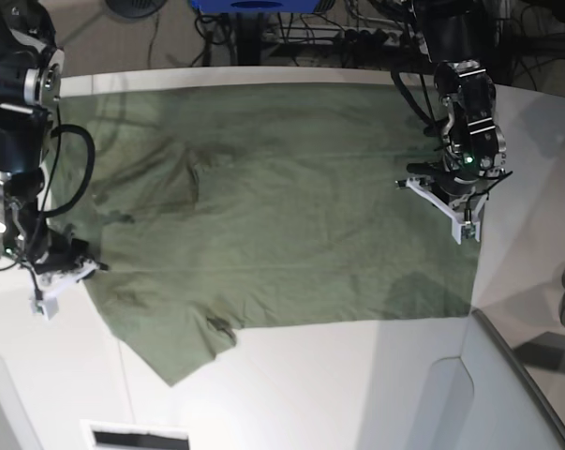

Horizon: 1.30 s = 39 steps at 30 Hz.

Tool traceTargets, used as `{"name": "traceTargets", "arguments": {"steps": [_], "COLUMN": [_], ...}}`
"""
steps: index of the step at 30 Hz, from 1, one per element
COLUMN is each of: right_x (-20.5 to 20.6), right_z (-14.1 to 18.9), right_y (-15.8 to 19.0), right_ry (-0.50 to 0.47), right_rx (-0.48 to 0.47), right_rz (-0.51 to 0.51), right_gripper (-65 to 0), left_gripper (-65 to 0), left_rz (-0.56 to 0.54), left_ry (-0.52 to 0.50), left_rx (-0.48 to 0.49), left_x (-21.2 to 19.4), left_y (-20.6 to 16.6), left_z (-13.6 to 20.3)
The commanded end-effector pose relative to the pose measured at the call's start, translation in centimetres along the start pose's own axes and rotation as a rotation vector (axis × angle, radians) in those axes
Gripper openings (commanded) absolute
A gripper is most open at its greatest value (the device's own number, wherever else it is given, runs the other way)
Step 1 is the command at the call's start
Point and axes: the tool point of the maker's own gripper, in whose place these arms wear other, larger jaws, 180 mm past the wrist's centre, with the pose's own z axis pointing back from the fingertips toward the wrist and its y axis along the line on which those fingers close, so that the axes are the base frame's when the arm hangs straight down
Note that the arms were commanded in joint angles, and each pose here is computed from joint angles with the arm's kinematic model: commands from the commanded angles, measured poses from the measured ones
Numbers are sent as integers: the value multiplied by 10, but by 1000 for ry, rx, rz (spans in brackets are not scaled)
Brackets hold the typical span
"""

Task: Layout the t-shirt on the table in an organized manner, then fold the t-shirt properly
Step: 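Grasp the shirt's side edges with both grippers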

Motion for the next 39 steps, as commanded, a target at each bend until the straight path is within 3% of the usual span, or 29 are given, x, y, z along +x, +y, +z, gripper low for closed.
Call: {"name": "traceTargets", "arguments": {"steps": [1, 7, 16, 25, 29, 32, 36, 39], "right_x": [27, 24, 19, 41, 59, 67, 54, 46], "right_z": [4, 1, -1, 9, 25, 25, 11, 2], "right_y": [-1, -17, -50, -75, -89, -56, -2, 20], "right_ry": [-63, -83, -114, -268, -377, -337, -167, -102], "right_rx": [4, -22, -133, -261, -274, -150, 5, 53], "right_rz": [5, -25, -106, -160, -260, -159, 40, 136], "right_gripper": [-650, -650, -650, -650, -650, -650, -650, -650], "left_gripper": [-650, -650, -650, -650, -650, -650, -650, -650], "left_rz": [-3, -7, -7, -6, -7, 31, 55, 49], "left_ry": [-44, -49, -49, -54, -71, -108, -115, -124], "left_rx": [10, 13, 13, 15, 19, 58, 93, 107], "left_x": [16, 21, 21, 22, 27, 37, 38, 41], "left_y": [4, 4, 4, 5, 6, 25, 41, 49], "left_z": [2, 1, 1, 2, 5, 13, 16, 19]}}
